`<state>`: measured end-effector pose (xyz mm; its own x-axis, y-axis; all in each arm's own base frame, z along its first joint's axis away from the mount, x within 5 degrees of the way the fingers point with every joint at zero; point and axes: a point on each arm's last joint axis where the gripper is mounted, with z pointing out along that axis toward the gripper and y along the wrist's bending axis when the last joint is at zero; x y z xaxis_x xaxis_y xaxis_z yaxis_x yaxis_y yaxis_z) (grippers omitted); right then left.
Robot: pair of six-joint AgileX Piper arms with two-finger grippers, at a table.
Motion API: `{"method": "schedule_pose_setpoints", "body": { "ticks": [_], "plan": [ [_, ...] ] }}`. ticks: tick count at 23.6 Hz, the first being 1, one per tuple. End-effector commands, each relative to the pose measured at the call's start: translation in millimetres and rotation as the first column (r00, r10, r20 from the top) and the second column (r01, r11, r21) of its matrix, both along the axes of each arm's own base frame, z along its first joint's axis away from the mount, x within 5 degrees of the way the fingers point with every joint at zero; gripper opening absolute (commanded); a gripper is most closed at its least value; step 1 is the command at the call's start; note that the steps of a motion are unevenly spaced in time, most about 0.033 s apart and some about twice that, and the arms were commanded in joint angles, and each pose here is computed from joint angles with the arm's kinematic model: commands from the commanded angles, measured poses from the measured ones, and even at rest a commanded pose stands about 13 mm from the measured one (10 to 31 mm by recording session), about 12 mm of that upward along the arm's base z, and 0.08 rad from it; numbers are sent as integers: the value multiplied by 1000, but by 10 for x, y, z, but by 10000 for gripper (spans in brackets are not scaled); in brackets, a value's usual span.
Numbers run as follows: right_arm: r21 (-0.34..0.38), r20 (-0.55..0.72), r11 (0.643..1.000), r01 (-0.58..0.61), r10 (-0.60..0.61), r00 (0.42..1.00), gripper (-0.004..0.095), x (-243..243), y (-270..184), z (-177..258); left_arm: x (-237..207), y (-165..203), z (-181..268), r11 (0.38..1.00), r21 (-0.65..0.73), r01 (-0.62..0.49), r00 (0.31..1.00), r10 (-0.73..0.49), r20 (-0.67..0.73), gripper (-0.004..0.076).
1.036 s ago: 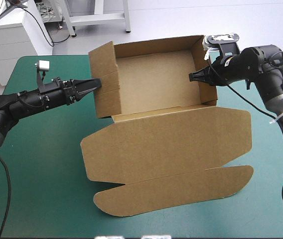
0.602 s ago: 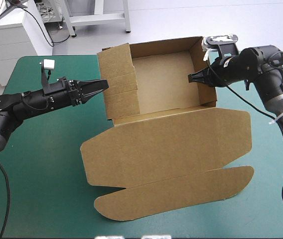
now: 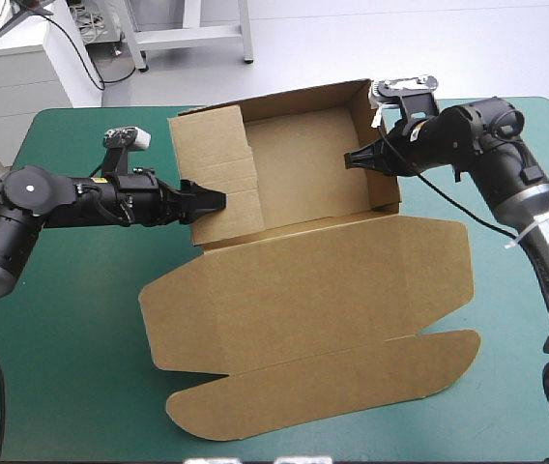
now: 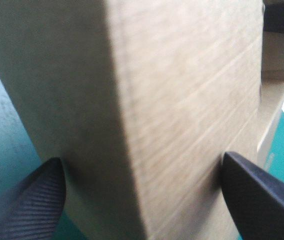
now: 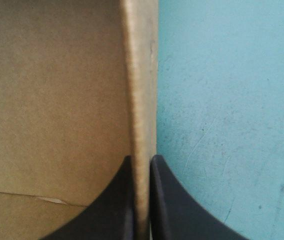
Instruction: Fold the box
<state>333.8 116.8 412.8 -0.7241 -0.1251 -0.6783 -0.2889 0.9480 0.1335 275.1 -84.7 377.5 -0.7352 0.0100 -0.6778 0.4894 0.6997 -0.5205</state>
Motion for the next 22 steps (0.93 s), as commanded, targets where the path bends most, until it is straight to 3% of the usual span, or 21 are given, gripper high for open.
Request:
{"method": "schedule_pose_setpoints", "body": {
  "ticks": [1, 6, 22],
  "plan": [
    [55, 133, 998, -9, 1, 991, 1, -163, 138, 300, -128, -159, 446, 990, -14, -138, 980, 139, 140, 599],
    [-9, 166, 1000, 3, -1, 986, 1, -267, 366, 304, -113, -159, 546, 960, 29, -279, 952, 272, 143, 599],
    [37, 176, 999, 16, -23, 984, 1, -361, 556, 326, 67, -143, 359, 939, 106, -328, 942, 315, 119, 598]
  ]
}}
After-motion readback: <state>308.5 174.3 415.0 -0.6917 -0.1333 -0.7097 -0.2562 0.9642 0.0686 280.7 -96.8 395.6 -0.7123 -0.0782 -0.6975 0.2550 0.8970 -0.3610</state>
